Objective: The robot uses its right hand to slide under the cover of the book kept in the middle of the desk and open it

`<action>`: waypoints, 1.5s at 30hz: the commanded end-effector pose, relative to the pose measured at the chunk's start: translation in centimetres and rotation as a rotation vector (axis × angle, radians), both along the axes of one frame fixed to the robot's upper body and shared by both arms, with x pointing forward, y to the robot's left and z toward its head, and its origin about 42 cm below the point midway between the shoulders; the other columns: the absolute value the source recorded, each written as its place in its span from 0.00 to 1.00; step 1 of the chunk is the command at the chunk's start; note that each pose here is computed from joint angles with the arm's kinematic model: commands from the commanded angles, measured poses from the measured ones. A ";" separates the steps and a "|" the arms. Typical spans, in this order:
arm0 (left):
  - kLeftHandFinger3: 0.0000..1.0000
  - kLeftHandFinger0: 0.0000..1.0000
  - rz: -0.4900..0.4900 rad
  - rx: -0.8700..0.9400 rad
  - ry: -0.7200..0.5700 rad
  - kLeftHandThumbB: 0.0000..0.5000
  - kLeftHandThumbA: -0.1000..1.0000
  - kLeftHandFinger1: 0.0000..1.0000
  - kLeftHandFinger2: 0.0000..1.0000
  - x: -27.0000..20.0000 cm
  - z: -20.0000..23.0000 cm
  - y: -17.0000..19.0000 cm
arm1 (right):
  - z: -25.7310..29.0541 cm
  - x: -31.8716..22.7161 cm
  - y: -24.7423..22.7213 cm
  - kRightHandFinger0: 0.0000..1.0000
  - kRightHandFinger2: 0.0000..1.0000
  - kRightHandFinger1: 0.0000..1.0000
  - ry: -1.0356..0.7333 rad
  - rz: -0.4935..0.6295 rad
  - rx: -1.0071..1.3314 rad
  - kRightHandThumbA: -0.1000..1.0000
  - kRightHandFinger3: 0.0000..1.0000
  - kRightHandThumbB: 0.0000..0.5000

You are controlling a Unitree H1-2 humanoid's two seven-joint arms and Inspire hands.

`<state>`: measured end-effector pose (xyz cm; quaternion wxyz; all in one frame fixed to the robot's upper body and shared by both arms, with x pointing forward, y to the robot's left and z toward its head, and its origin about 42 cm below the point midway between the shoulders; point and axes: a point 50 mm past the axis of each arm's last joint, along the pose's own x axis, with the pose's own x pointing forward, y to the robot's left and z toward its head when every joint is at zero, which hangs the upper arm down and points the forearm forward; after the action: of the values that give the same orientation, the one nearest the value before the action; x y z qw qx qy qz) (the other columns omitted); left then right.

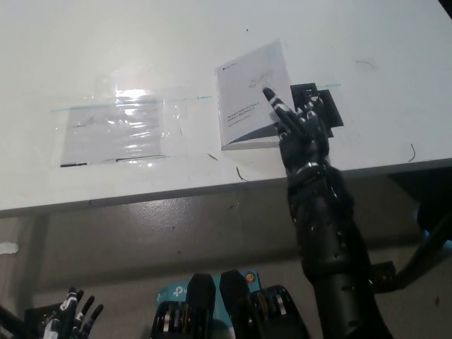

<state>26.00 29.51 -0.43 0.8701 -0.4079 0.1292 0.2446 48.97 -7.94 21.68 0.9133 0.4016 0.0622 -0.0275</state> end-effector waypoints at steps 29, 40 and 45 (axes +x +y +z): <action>0.91 0.78 -0.068 0.079 -0.028 0.26 0.93 0.79 0.83 3.2 2.8 0.5 | -1.6 1.5 6.0 0.70 0.77 0.74 -0.142 0.363 -0.711 1.00 1.00 0.38; 0.89 0.75 -0.076 0.070 -0.035 0.26 0.89 0.76 0.82 3.4 2.9 0.5 | -1.5 2.4 6.9 0.64 0.71 0.70 -0.173 0.470 -0.998 1.00 0.97 0.46; 0.88 0.76 -0.076 0.071 -0.042 0.29 0.89 0.77 0.83 3.5 2.7 0.5 | -1.5 2.4 7.3 0.67 0.71 0.73 -0.167 0.514 -1.058 1.00 0.97 0.46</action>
<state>28.36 29.73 1.18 0.8873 -0.3816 0.1373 0.2197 51.53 -2.19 19.67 0.9817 -0.0891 0.0551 0.1590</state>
